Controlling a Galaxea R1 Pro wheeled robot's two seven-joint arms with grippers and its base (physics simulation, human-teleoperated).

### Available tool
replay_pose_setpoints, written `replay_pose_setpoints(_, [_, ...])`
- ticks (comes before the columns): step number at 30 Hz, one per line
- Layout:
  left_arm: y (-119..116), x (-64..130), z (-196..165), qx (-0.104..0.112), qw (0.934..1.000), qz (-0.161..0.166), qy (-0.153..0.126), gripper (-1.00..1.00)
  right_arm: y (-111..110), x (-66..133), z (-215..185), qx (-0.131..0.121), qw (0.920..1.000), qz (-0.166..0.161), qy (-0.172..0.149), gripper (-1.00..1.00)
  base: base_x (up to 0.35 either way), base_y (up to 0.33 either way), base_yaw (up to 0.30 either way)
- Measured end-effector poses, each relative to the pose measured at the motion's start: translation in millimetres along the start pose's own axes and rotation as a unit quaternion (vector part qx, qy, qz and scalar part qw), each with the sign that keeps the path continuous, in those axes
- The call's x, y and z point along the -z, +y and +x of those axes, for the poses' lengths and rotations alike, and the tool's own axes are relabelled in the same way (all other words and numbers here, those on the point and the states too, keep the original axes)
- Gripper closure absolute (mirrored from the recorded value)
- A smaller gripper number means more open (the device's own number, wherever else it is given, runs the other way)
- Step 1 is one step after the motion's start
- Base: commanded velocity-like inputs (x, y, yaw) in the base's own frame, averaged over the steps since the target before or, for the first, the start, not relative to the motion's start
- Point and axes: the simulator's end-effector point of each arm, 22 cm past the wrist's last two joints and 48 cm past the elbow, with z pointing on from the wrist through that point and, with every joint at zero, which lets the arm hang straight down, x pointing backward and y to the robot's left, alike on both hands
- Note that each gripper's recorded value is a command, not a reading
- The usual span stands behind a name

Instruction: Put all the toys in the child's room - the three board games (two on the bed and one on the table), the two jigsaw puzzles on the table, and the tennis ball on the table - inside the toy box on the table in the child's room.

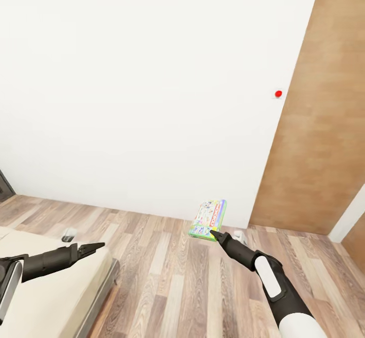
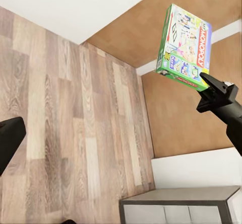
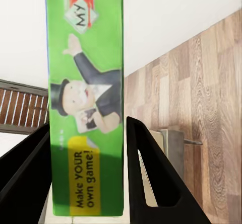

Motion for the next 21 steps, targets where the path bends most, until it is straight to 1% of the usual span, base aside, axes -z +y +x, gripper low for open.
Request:
replay_pose_setpoints(16, [-0.2,-0.5,0.3,0.0,1.0,0.0,0.001,-1.0,0.2,0.1,-0.2,0.0,1.0,0.0,-0.001,1.0,0.0,0.0,-0.279])
replay_pose_setpoints(19, [-0.1,-0.4,0.4,0.0,1.0,0.0,0.001,-1.0,1.9,0.1,-1.0,-0.001,1.0,-0.003,-0.001,1.0,0.0,0.0,-0.152])
replay_pose_setpoints(21, [0.0,-0.4,0.4,0.0,1.0,0.0,0.001,-1.0,6.3,0.2,-1.2,-0.002,0.9999,-0.013,-0.002,1.0,0.0,0.0,-0.048])
